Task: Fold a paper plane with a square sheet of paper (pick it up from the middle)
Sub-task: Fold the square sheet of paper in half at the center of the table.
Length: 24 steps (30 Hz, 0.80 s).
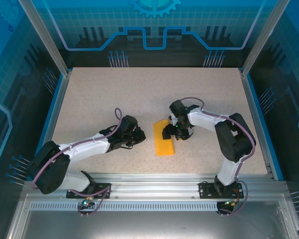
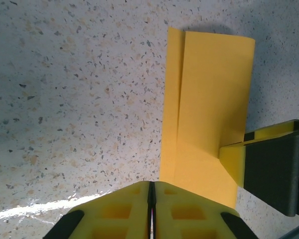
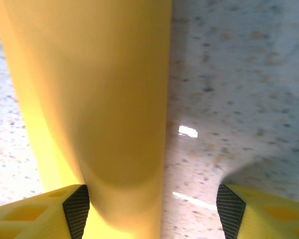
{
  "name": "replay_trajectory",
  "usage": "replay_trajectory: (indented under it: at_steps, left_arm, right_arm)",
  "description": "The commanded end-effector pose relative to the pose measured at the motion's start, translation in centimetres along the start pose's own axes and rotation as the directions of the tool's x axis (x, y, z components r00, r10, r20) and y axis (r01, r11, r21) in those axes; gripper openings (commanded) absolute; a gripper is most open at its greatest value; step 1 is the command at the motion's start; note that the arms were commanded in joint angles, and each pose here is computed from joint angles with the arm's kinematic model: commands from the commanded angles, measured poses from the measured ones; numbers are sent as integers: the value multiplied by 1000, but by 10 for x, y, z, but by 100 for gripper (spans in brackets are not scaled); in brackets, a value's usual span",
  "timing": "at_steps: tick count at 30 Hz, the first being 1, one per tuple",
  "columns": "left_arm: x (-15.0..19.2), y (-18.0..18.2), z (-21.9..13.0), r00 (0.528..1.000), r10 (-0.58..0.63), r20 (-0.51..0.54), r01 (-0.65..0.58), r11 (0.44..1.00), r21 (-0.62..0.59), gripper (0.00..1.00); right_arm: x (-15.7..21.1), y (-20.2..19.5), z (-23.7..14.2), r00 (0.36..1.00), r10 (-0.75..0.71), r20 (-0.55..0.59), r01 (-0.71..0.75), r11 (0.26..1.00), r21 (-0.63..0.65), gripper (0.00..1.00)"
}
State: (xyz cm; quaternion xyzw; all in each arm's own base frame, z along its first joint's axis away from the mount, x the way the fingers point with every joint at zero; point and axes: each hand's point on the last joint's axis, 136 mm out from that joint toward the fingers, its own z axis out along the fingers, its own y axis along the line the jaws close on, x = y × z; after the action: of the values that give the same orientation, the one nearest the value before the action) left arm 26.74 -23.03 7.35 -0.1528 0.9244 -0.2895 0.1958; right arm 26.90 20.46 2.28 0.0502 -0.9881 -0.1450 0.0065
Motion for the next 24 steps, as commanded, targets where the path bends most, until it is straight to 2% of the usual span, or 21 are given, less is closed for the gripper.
replay_trajectory:
  at_steps: [1,10,24]
  left_arm:
    - [-6,-7,-6,1000,7,26,-7,1000,1,12]
    - [-4,-8,-6,1000,6,16,-7,1000,5,12]
    - [-3,-11,-5,1000,13,5,-13,1000,13,12]
  right_arm:
    - [-1,-13,-10,1000,-10,11,9,994,107,72]
    - [-1,19,-6,999,-35,-4,35,999,-25,74]
    - [-4,20,-4,999,-42,-13,42,999,1,78]
